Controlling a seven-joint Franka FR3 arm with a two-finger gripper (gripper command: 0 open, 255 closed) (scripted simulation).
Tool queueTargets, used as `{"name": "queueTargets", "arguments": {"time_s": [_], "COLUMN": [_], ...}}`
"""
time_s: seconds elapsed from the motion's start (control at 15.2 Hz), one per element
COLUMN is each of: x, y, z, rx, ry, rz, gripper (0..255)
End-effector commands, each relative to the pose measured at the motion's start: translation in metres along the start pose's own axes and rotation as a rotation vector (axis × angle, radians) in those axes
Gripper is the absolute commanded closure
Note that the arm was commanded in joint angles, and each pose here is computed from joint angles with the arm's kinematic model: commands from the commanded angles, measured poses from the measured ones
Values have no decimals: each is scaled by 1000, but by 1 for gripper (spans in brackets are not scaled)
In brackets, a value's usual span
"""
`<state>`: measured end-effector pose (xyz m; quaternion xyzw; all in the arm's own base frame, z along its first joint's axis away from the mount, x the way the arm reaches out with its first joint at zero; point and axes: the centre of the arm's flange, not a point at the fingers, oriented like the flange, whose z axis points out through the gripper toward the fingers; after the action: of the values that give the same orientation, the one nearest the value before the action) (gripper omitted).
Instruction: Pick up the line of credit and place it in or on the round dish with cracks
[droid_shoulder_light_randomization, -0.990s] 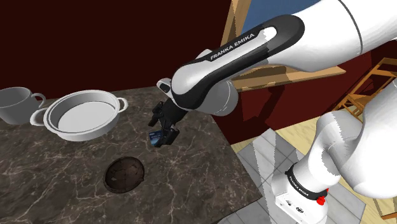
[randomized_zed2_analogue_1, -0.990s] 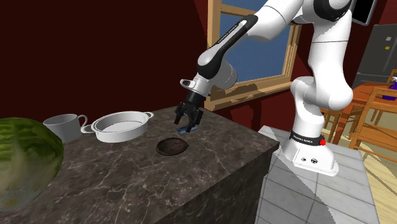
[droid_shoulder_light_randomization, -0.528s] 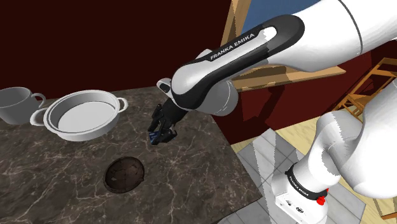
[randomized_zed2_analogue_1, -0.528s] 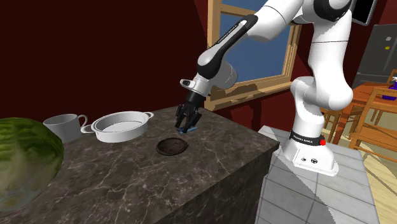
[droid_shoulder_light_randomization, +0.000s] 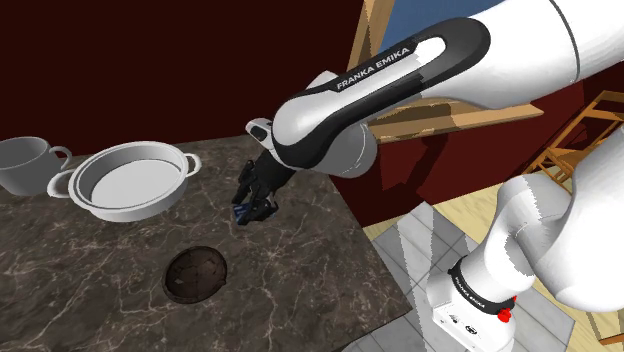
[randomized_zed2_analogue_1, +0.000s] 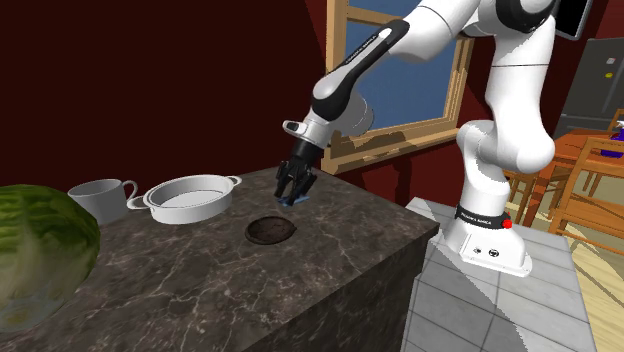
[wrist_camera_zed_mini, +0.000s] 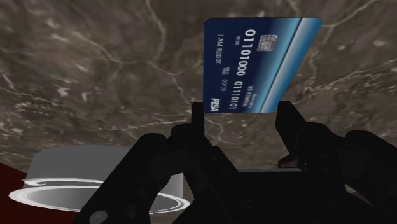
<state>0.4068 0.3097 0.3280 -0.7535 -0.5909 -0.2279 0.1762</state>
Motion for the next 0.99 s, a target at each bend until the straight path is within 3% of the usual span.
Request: {"name": "queueTargets", "arguments": {"time_s": [0.0,0.92], "x": [5,46], "y": [0,0], "z": [-9,-70], "rx": [0,0], "ry": [-1,-1], "rz": [0,0], "gripper": [255,255]}}
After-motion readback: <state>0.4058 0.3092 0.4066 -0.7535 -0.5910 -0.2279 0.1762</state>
